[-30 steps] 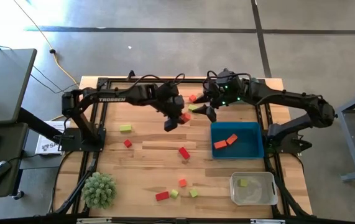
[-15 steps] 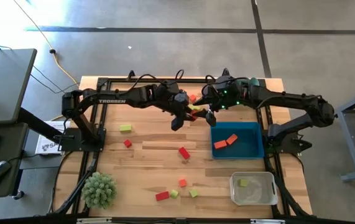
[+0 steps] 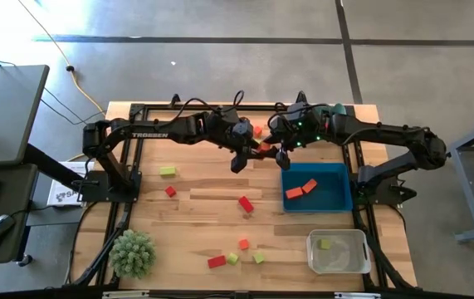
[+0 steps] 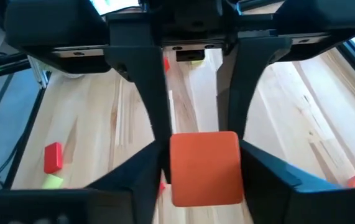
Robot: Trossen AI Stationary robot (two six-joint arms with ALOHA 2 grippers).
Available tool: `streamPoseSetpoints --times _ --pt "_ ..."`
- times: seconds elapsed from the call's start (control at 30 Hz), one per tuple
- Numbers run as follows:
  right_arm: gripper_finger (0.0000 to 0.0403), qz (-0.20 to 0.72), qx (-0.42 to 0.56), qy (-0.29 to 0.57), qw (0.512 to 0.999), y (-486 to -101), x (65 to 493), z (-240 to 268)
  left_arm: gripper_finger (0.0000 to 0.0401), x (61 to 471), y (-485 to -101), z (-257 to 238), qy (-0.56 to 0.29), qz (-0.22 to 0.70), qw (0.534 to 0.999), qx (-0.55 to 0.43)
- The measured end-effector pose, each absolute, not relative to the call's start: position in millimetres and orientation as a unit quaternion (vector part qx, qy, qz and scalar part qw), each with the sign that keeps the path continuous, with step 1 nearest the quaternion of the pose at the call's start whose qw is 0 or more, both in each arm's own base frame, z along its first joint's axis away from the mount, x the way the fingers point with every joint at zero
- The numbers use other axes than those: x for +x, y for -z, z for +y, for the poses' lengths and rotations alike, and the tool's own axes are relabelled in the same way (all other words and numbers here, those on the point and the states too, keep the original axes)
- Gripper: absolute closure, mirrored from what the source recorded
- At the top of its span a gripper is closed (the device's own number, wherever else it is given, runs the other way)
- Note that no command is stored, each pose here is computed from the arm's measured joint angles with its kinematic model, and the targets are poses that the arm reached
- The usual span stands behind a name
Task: Sort & place blocks by color
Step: Put the orange wooden block into the blue bin
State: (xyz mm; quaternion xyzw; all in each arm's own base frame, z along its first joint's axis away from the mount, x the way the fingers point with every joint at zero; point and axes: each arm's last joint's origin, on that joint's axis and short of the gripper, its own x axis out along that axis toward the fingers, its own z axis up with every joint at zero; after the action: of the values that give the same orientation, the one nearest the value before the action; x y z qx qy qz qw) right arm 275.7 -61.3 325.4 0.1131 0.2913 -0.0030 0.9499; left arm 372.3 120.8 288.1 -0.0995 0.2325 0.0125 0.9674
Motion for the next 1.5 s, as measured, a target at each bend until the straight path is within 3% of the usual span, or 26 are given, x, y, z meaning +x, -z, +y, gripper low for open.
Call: streamPoseSetpoints --times 0.17,0.53,0.8,1.03,1.5 --pt "0.0298 0.293 0.120 -0.004 0.949 -325.3 275.4 -60.7 0.0286 371.9 -287.7 121.3 -0.011 0.234 0.967 -0.103" --pt "0.0298 0.293 0.125 -0.008 0.948 -325.3 275.3 -60.5 0.0278 371.9 -287.7 122.1 -0.021 0.233 0.967 -0.103" --pt "0.0298 0.321 0.130 0.018 0.938 -320.7 272.1 -61.1 0.0204 371.5 -287.1 122.3 -0.026 0.237 0.966 -0.103" --pt "0.0298 0.409 0.161 0.036 0.898 -307.1 259.6 -58.3 0.0158 369.7 -284.1 123.3 -0.051 0.256 0.960 -0.101" --pt "0.0295 0.584 0.211 0.128 0.773 -287.5 226.3 -43.1 0.0158 369.2 -283.3 123.1 -0.052 0.261 0.959 -0.103"
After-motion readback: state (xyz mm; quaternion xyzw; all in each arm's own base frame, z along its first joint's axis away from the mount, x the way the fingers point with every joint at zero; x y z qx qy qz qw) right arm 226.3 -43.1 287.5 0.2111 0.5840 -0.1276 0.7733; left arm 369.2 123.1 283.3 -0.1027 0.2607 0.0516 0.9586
